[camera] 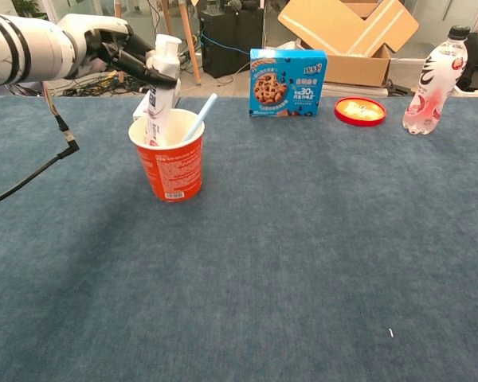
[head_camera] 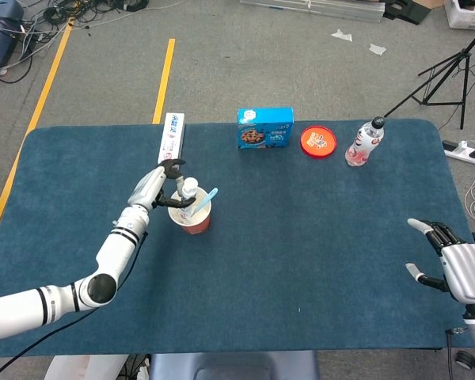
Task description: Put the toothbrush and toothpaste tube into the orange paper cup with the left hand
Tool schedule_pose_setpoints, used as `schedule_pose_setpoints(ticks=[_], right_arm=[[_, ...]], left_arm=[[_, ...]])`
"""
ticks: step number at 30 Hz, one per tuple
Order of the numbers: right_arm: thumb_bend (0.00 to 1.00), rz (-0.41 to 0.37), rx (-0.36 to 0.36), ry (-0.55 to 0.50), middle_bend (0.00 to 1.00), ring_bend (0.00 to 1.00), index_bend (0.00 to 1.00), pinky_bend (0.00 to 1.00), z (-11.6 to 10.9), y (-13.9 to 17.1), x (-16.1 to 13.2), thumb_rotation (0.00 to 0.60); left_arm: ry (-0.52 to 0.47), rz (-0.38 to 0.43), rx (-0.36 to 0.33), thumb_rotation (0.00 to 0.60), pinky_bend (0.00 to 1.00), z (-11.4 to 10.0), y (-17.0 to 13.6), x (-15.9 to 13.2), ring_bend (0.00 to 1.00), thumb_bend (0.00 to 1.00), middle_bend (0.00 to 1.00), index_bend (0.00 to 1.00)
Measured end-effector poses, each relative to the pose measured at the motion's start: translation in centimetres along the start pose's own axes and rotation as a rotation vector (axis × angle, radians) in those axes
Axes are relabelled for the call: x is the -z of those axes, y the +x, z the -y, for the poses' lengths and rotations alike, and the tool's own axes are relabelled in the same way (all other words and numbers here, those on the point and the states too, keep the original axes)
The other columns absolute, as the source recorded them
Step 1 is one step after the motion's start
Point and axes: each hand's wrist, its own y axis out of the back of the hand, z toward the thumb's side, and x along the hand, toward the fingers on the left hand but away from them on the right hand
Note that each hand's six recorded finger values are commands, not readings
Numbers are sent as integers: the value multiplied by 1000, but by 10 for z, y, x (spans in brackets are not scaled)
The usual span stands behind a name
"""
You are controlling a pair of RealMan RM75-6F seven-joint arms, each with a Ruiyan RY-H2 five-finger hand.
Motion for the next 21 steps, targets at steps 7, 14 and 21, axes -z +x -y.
schedule_pose_setpoints(ticks=[7,14,21], right_arm=[[166,-3,4,-7,260,223,216,523,-1,1,0,600],[166,-7,4,-10,260,223,216,523,-1,2,-1,600],[166,-9,3,-11,260,223,216,522,-1,2,-1,600]], left_arm=[[6,-15,23,600,0,11,4,6,0,225,154,719],[8,-27,35,600,0,19,7,12,0,225,154,719],[23,-39,39,600,0,23,11,16,0,225,155,719]])
